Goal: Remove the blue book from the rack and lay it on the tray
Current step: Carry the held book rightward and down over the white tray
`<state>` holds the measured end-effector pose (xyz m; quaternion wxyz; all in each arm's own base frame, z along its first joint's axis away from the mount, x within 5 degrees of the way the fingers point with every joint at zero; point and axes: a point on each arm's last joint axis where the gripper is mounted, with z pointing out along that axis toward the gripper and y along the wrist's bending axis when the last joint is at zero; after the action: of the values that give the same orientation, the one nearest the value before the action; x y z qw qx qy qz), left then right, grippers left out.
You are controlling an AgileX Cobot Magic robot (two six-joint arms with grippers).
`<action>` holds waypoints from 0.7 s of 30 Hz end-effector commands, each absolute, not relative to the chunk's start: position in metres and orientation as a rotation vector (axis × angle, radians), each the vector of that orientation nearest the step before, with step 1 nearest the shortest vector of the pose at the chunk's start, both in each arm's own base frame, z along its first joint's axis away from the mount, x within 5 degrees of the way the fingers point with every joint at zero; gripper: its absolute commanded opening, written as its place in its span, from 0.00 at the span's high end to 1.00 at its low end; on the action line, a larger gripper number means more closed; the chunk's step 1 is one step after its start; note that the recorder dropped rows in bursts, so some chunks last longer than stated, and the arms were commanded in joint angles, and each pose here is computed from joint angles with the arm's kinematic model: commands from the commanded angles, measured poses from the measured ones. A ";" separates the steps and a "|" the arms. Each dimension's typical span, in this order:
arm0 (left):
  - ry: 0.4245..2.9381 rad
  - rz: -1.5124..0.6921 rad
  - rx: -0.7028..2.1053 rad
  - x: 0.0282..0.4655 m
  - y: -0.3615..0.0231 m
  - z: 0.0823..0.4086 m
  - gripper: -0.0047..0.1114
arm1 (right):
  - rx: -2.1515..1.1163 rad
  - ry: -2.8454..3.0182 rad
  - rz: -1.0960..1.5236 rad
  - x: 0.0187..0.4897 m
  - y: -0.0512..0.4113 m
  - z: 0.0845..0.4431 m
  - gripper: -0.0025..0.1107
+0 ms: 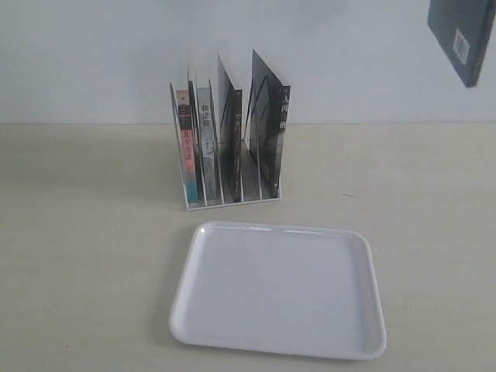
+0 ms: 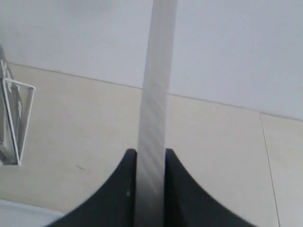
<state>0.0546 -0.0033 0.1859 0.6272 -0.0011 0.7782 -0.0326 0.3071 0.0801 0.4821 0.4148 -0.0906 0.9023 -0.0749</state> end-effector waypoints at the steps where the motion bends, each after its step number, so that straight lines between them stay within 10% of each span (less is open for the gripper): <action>1: 1.776 -0.077 -0.007 0.054 -0.003 0.187 0.92 | -0.266 2.356 -0.054 0.282 0.082 0.459 0.98; 11: 1.776 -0.077 -0.007 0.054 -0.003 0.187 0.92 | -0.371 2.393 0.177 0.198 0.123 0.442 0.98; 21: 1.776 -0.077 -0.007 0.054 -0.003 0.187 0.92 | -0.726 2.243 0.056 0.145 0.263 0.405 0.98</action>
<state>0.0546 -0.0033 0.1859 0.6272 -0.0011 0.7782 -0.0326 0.1506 0.2313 0.4136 0.3421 -0.2580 0.9022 0.0499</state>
